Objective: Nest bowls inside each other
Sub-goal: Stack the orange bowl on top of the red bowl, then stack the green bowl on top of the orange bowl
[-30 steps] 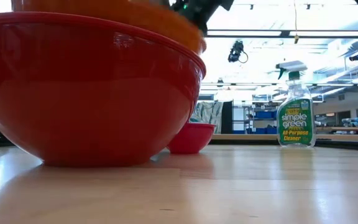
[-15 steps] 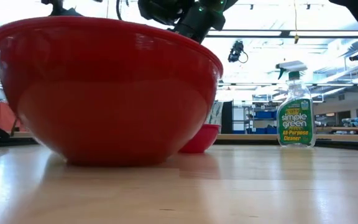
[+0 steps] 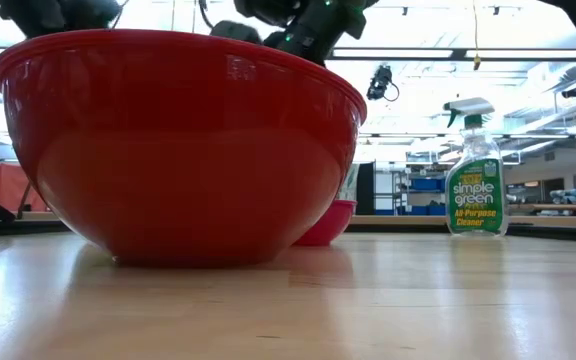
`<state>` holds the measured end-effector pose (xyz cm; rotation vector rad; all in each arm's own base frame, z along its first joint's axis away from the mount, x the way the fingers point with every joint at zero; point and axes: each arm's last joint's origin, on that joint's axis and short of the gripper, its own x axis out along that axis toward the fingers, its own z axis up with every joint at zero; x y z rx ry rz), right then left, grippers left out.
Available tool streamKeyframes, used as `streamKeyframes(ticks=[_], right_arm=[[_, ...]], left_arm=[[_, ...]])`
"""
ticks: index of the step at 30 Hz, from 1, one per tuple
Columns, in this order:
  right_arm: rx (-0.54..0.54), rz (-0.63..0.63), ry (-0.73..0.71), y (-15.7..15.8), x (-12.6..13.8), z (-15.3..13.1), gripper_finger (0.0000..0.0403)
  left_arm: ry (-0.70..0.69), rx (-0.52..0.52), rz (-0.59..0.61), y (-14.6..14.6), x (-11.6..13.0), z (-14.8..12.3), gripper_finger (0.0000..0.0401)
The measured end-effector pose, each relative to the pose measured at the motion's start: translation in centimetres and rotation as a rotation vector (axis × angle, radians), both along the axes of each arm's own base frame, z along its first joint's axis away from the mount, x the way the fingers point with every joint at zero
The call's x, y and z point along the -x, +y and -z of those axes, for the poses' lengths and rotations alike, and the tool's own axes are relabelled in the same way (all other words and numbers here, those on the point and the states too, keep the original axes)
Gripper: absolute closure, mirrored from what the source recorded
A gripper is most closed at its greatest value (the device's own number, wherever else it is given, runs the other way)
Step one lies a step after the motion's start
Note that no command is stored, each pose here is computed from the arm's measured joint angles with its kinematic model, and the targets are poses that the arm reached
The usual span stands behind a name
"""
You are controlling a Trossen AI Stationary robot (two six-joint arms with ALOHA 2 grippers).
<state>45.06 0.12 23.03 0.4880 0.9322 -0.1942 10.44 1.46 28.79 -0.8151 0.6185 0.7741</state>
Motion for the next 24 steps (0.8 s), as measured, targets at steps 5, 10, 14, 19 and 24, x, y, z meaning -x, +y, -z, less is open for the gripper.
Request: streamKeyframes(ticks=[5, 10, 14, 19, 24], right_arm=[[0.018, 0.010, 0.007, -0.6, 1.2, -1.9, 0.0200], [0.079, 0.008, 0.011, -1.4, 2.4, -3.7, 0.0201], [0.134, 0.004, -0.016, -2.3, 3.0, -5.0, 0.0201], [0.159, 0.013, -0.024, -3.9, 3.7, -5.9, 0.0201], [0.134, 0.004, -0.027, -5.5, 4.8, -7.0, 0.0202]], left_arm=[[0.065, 0.024, -0.091, 0.6, 0.4, 0.5, 0.0134], [0.101, 0.019, -0.158, 1.4, 0.9, 0.6, 0.0138], [0.129, 0.006, -0.213, 2.2, 1.1, 1.0, 0.0151], [0.183, 0.053, -0.258, 3.4, 1.2, 3.3, 0.0167], [0.192, 0.113, -0.334, 4.6, 1.5, 5.8, 0.0172]])
